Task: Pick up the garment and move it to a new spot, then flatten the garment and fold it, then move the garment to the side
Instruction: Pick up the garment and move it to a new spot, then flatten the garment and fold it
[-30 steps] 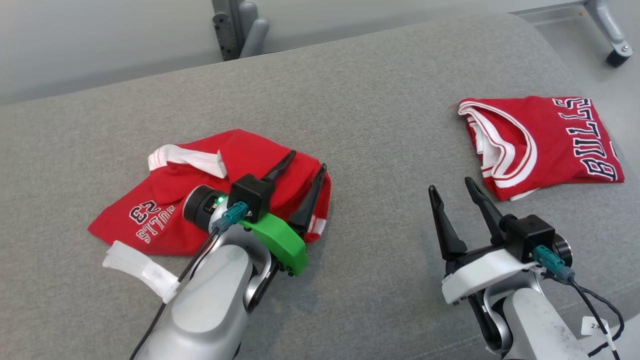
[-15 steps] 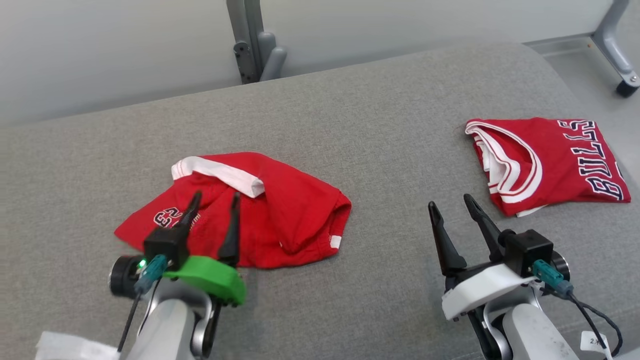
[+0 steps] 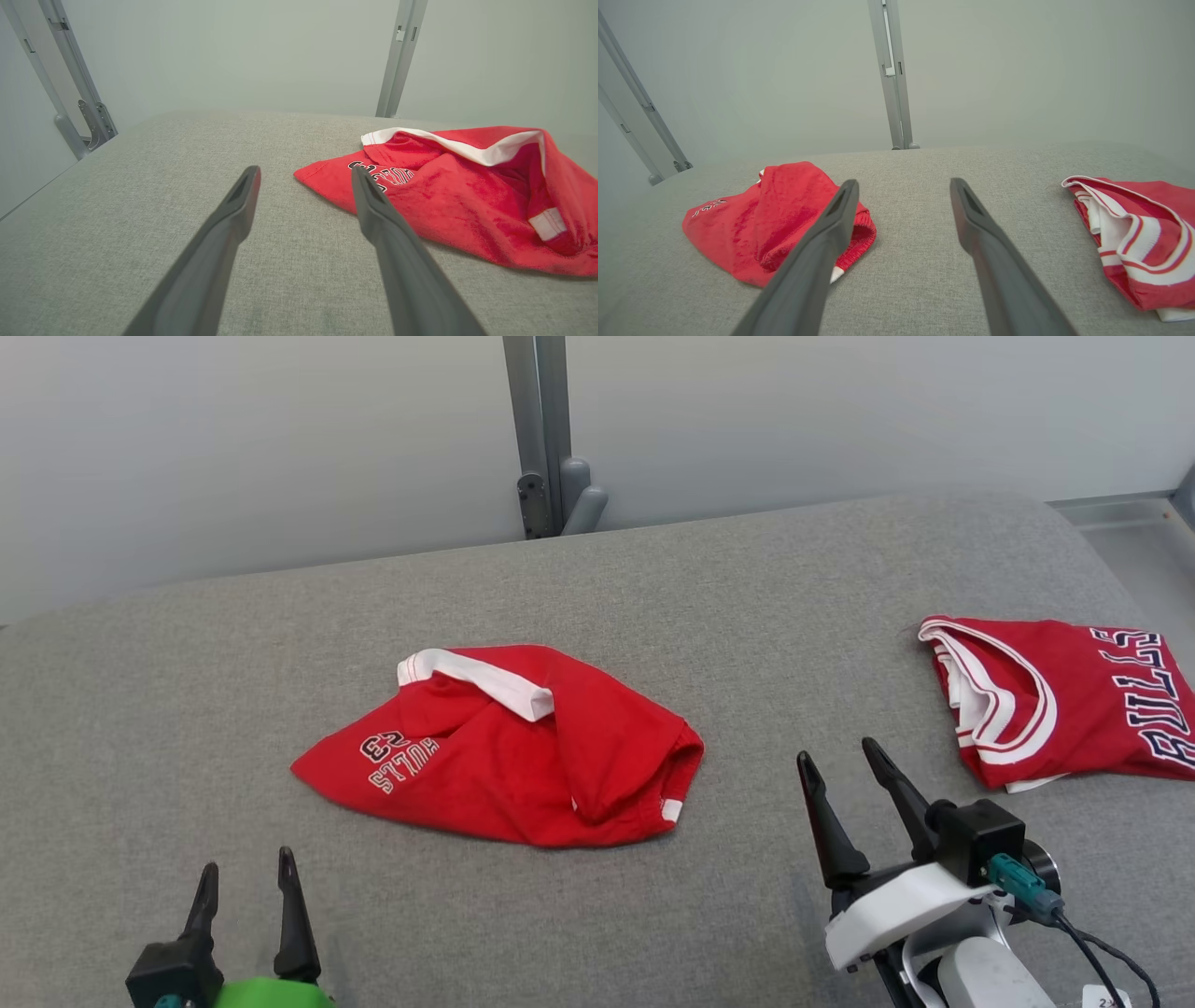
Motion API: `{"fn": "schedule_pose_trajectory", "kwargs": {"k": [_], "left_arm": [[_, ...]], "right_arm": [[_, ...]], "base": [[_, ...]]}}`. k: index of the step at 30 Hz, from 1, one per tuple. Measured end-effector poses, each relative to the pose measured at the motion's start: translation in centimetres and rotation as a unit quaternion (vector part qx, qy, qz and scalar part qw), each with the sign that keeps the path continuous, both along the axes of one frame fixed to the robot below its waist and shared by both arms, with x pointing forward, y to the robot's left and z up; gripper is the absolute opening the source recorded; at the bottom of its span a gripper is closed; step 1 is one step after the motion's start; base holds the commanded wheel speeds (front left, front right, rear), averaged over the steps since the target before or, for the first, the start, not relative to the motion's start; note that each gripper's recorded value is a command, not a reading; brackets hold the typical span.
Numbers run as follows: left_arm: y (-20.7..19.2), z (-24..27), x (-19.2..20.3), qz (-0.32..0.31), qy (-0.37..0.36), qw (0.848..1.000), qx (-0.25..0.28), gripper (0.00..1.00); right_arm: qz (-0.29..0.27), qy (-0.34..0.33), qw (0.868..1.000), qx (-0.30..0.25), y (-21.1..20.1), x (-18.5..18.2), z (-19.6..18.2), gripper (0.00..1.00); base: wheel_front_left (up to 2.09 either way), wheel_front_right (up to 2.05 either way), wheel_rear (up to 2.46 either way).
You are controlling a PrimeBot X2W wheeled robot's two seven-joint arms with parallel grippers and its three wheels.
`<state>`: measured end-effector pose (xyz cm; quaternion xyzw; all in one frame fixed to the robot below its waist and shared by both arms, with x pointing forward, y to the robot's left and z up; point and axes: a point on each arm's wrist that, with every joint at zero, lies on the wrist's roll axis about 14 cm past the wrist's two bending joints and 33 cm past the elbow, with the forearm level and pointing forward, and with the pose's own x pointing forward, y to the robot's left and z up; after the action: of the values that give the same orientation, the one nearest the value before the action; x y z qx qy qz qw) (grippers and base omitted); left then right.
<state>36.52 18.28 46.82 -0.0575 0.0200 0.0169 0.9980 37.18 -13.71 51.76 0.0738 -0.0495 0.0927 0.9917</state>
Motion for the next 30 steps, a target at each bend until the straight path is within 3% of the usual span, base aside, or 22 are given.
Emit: {"fn": "schedule_pose_trajectory", "kwargs": {"k": [7, 18, 30], "left_arm": [[1.3, -0.6, -2.0, 0.018, 0.008, 1.000, 0.009, 1.00], [0.4, -0.8, -1.9, 0.011, 0.011, 1.000, 0.000, 1.00], [0.1, -2.2, -3.4, 0.010, 0.033, 0.999, -0.018, 1.00]], "right_arm": [[-0.003, 0.004, 1.000, -0.002, -0.2, -0.7, -0.4, 1.00], [-0.006, 0.016, 1.000, -0.009, -0.4, -1.2, -1.2, 1.00], [0.138, 0.028, 0.989, -0.031, 8.9, 0.6, -2.0, 1.00]], "base": [[0.00, 0.00, 0.00], [0.00, 0.00, 0.00], [0.00, 0.00, 0.00]]}}
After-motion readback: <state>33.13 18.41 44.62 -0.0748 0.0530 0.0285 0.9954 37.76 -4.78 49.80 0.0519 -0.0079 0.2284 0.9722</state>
